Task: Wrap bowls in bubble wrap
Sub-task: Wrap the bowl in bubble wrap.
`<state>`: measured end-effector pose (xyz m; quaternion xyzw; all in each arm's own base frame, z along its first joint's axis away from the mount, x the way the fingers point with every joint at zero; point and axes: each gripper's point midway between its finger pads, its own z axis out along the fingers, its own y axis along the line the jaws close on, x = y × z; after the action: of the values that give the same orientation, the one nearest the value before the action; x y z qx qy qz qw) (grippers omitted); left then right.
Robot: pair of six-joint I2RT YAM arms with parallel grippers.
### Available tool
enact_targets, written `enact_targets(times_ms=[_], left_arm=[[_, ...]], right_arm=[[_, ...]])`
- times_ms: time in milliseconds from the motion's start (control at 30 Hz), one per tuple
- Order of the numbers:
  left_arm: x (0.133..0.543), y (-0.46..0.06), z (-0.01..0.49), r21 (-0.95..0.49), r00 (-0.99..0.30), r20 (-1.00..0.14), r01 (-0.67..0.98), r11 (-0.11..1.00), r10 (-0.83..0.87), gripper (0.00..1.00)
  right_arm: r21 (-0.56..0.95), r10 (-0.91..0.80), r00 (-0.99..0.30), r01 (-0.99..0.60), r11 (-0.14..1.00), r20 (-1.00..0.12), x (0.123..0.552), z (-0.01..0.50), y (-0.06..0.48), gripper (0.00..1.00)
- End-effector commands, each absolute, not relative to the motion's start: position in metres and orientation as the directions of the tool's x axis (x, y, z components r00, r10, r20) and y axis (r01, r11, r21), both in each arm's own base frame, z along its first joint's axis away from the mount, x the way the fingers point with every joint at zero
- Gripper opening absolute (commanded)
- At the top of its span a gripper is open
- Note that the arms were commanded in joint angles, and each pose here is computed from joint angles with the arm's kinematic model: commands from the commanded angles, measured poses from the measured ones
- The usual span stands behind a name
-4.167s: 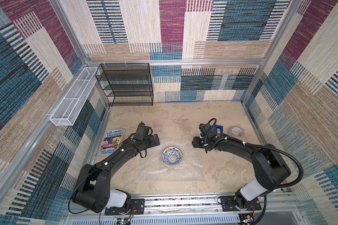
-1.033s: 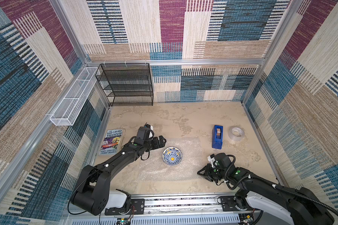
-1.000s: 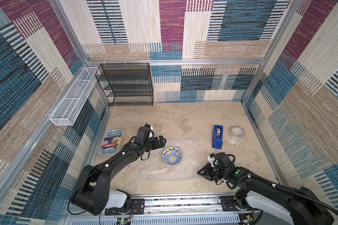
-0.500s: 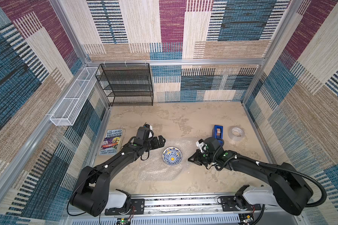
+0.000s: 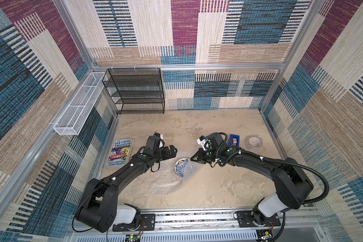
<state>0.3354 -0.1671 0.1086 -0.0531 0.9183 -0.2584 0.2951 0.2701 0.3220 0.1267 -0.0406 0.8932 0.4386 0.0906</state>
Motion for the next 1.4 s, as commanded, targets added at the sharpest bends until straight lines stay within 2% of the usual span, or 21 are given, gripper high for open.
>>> enact_targets(times_ms=[0,367,667,733,833,1200,1367], left_arm=[[0.340,-0.166,0.108,-0.507,-0.810,-0.529,0.062,0.860,-0.253,0.99],[0.339,-0.169,0.100,-0.533,-0.818,-0.513,0.065,0.843,-0.261,0.99],[0.320,-0.166,0.097,-0.551,-0.819,-0.512,0.083,0.831,-0.258,0.99],[0.313,-0.168,0.096,-0.564,-0.822,-0.510,0.096,0.820,-0.254,0.99],[0.302,-0.171,0.096,-0.585,-0.831,-0.503,0.124,0.802,-0.239,0.99],[0.275,-0.174,0.091,-0.611,-0.838,-0.509,0.192,0.768,-0.195,0.99],[0.270,-0.175,0.089,-0.614,-0.837,-0.515,0.211,0.760,-0.184,0.99]], right_arm=[[0.764,-0.045,-0.979,-0.184,0.618,-0.198,0.267,0.122,0.330,0.00],[0.719,-0.087,-0.981,-0.187,0.669,-0.174,0.276,0.095,0.353,0.00],[0.675,-0.080,-0.987,-0.155,0.721,-0.141,0.283,0.070,0.359,0.01],[0.672,-0.078,-0.986,-0.156,0.724,-0.145,0.285,0.070,0.360,0.05],[0.664,-0.080,-0.987,-0.151,0.732,-0.137,0.286,0.067,0.362,0.16],[0.678,-0.081,-0.988,-0.148,0.720,-0.129,0.286,0.066,0.375,0.60],[0.695,-0.072,-0.989,-0.143,0.705,-0.130,0.286,0.069,0.380,0.66]])
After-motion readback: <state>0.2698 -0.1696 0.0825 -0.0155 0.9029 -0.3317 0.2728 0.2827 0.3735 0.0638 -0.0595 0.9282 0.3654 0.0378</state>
